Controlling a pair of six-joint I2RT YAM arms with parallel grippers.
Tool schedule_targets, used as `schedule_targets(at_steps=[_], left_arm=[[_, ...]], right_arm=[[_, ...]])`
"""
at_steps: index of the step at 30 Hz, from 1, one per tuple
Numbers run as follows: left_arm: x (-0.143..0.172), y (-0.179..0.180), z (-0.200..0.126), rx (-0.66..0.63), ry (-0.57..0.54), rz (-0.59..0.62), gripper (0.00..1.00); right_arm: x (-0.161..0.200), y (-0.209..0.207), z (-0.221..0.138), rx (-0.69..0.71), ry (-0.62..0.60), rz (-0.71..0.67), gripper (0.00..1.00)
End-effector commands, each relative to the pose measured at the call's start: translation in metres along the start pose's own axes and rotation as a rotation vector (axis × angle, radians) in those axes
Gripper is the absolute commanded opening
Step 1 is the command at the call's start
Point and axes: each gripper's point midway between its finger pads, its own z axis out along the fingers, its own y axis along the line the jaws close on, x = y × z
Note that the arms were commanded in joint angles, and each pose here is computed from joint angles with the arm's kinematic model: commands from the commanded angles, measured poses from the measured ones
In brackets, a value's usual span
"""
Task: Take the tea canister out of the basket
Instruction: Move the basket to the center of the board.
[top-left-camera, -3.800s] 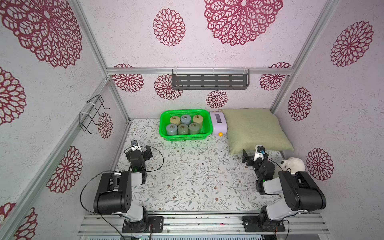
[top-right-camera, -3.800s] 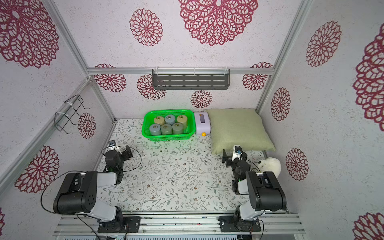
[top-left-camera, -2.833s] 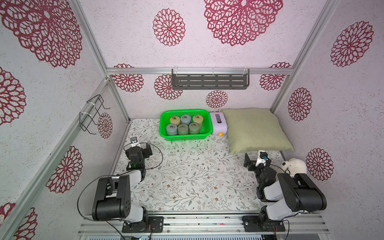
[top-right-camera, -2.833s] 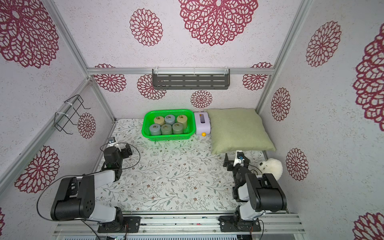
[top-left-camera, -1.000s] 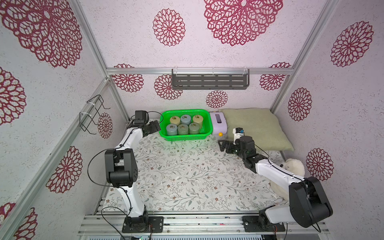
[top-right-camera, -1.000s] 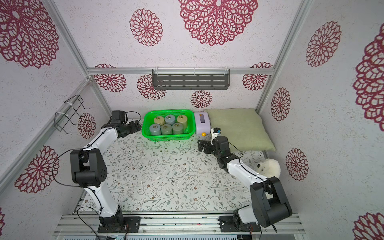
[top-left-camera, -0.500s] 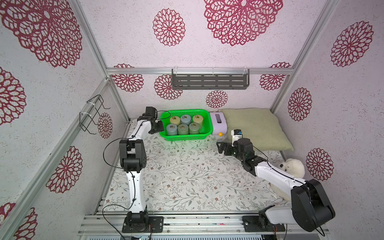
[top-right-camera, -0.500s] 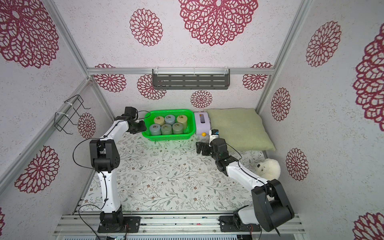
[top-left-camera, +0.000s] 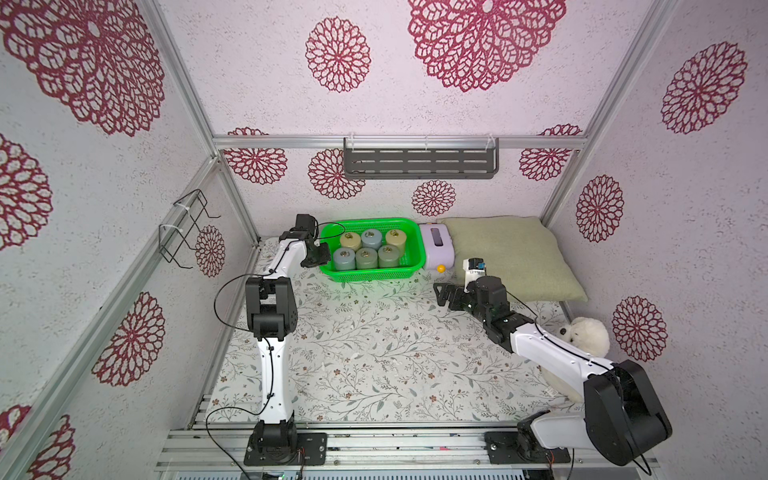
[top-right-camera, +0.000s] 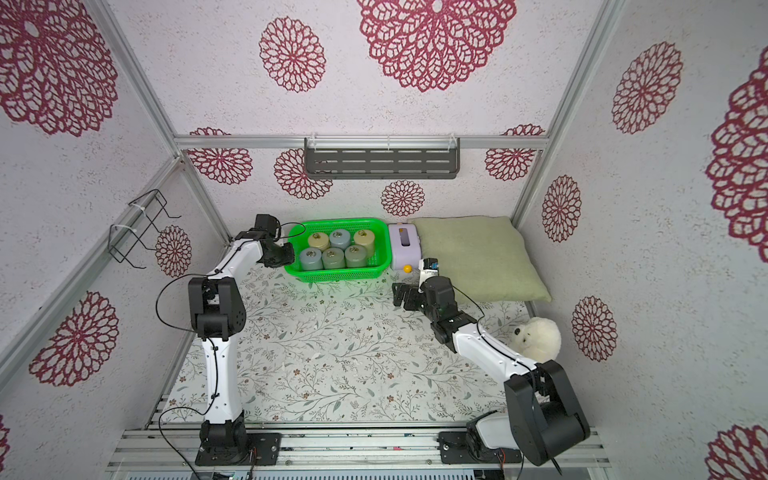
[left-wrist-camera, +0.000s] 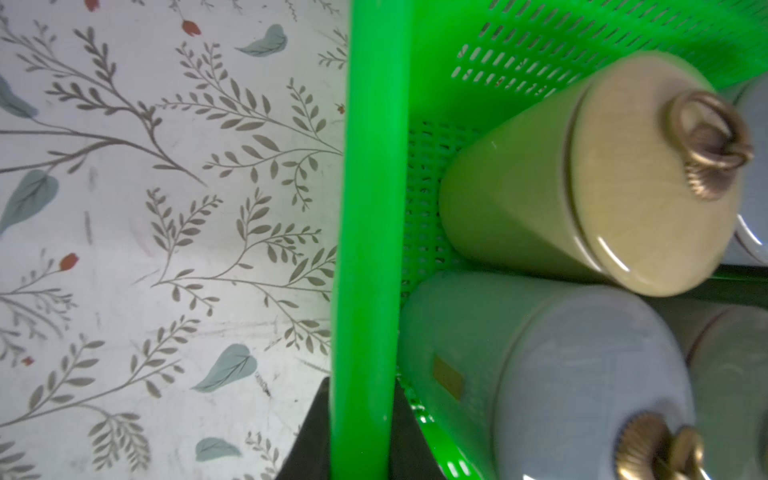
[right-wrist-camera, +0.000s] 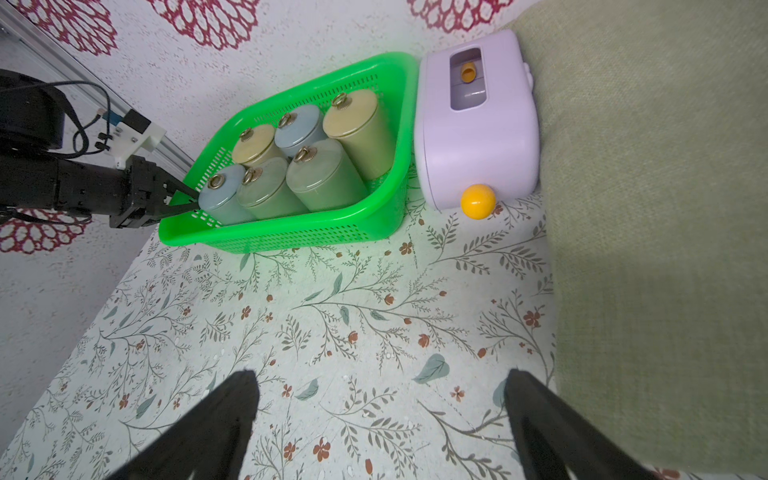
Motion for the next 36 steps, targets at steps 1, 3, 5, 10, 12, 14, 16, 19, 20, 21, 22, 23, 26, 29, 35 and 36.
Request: schedule_targets(at_steps=[1,3,5,10,12,14,16,19,20,21,22,23,26,29,35,36], left_arm=[[0.017,0.022,-0.006,-0.092,0.040,0.038,0.00],[0.022,0.025,-0.014,-0.099,0.047,0.057,0.00],[0.027,0.027,-0.023,-0.101,0.052,0.065,0.00],[0.050,0.033,-0.043,-0.091,0.068,0.082,0.00],[0.062,0.036,-0.050,-0.094,0.088,0.085,0.00],[0.073,0.036,-0.057,-0.079,0.106,0.092,0.00],[0.088,0.035,-0.065,-0.065,0.120,0.100,0.00],[0.099,0.034,-0.084,-0.053,0.100,0.105,0.00],[0.106,0.034,-0.087,-0.050,0.102,0.103,0.00],[0.112,0.033,-0.089,-0.041,0.106,0.100,0.00],[0.117,0.033,-0.092,-0.033,0.105,0.095,0.00],[0.122,0.031,-0.095,-0.025,0.104,0.094,0.00],[0.138,0.022,-0.102,-0.014,0.109,0.122,0.00],[0.149,0.010,-0.111,-0.019,0.113,0.169,0.00],[0.159,-0.020,-0.131,0.016,0.072,0.206,0.00],[0.164,-0.027,-0.131,0.023,0.076,0.219,0.00]], right_arm=[[-0.016,0.010,-0.010,-0.028,-0.058,-0.011,0.99],[-0.016,0.013,-0.010,-0.039,-0.057,-0.010,0.99],[-0.017,0.013,-0.011,-0.041,-0.059,-0.009,0.99],[-0.018,0.017,-0.013,-0.056,-0.067,-0.004,0.99],[-0.018,0.016,-0.014,-0.056,-0.068,-0.003,0.99],[-0.019,0.015,-0.015,-0.051,-0.072,-0.002,0.99],[-0.020,0.017,-0.016,-0.056,-0.074,0.000,0.99],[-0.021,0.018,-0.018,-0.062,-0.081,0.002,0.99],[-0.022,0.018,-0.019,-0.060,-0.084,0.004,0.99],[-0.022,0.017,-0.020,-0.057,-0.088,0.004,0.99],[-0.023,0.017,-0.020,-0.053,-0.092,0.005,0.99],[-0.023,0.016,-0.021,-0.052,-0.094,0.006,0.99],[-0.024,0.017,-0.022,-0.054,-0.097,0.009,0.99],[-0.026,0.017,-0.024,-0.051,-0.107,0.009,0.99],[-0.031,0.016,-0.030,-0.045,-0.129,0.013,0.99],[-0.031,0.016,-0.030,-0.047,-0.130,0.015,0.99]])
